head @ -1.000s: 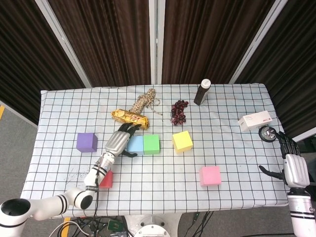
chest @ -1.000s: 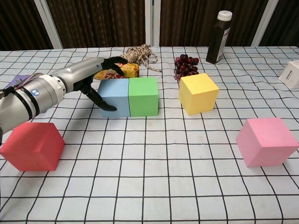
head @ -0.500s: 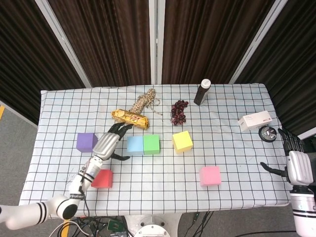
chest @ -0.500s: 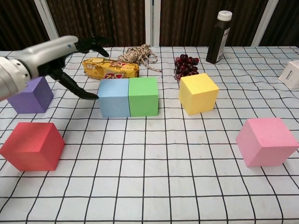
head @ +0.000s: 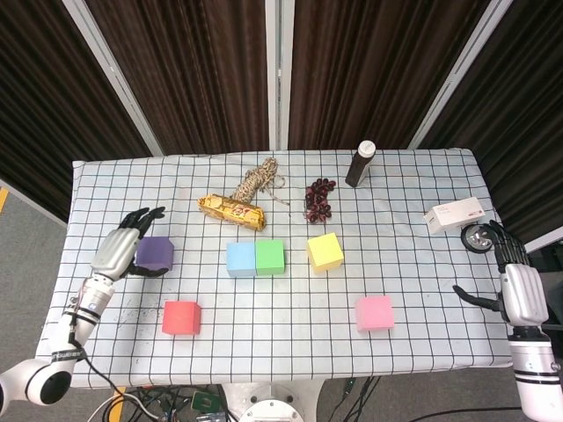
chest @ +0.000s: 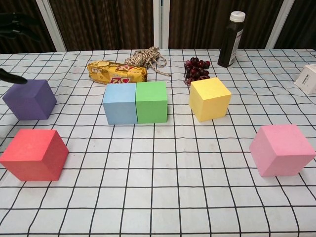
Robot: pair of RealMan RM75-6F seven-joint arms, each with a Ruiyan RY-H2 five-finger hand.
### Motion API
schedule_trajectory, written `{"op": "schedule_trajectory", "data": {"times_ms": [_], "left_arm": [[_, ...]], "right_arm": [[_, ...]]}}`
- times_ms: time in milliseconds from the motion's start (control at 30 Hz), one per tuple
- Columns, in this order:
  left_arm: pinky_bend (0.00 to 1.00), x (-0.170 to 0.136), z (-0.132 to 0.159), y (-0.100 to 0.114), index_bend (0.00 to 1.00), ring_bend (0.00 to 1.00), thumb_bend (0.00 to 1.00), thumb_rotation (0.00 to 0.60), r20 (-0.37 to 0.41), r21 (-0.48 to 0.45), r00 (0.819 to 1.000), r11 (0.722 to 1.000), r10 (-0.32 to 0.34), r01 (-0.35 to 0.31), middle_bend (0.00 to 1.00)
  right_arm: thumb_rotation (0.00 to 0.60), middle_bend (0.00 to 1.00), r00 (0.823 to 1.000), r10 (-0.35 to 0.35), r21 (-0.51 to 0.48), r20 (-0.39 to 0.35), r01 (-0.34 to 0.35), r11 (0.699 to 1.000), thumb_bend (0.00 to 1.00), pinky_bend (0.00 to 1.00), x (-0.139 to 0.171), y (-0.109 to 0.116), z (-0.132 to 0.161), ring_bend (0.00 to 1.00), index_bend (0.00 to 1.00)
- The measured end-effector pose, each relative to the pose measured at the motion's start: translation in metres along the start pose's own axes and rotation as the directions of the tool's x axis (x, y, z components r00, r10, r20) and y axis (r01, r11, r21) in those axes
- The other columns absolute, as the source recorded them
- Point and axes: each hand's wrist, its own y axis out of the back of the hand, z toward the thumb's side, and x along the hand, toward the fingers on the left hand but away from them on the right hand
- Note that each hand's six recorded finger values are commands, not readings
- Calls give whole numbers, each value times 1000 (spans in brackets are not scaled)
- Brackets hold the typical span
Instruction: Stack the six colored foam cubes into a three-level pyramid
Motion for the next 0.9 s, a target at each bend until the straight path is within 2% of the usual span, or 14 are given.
{"op": "schedule_trajectory", "data": {"times_ms": [100,533,900], "left_arm": [[5,0,-17,-4,24,0,0,600,-42,11,999,999,-34,35,119],[5,24,-54,-29,18,0,0,600,-130,59,990,996,-57,66,124],[7,31,-67,-32,29,0,3,600,-156,80,986,995,-51,64,289]], "right_arm": [[600,0,1000,12,6,5,-12,1000,7,0,-3,-3,2,0,0],[600,0,999,42,15,12,-42,999,7,0,-8,-11,-1,0,0],[600,0,999,40,13,8,-40,999,7,0,-6,-11,0,0,0]]}}
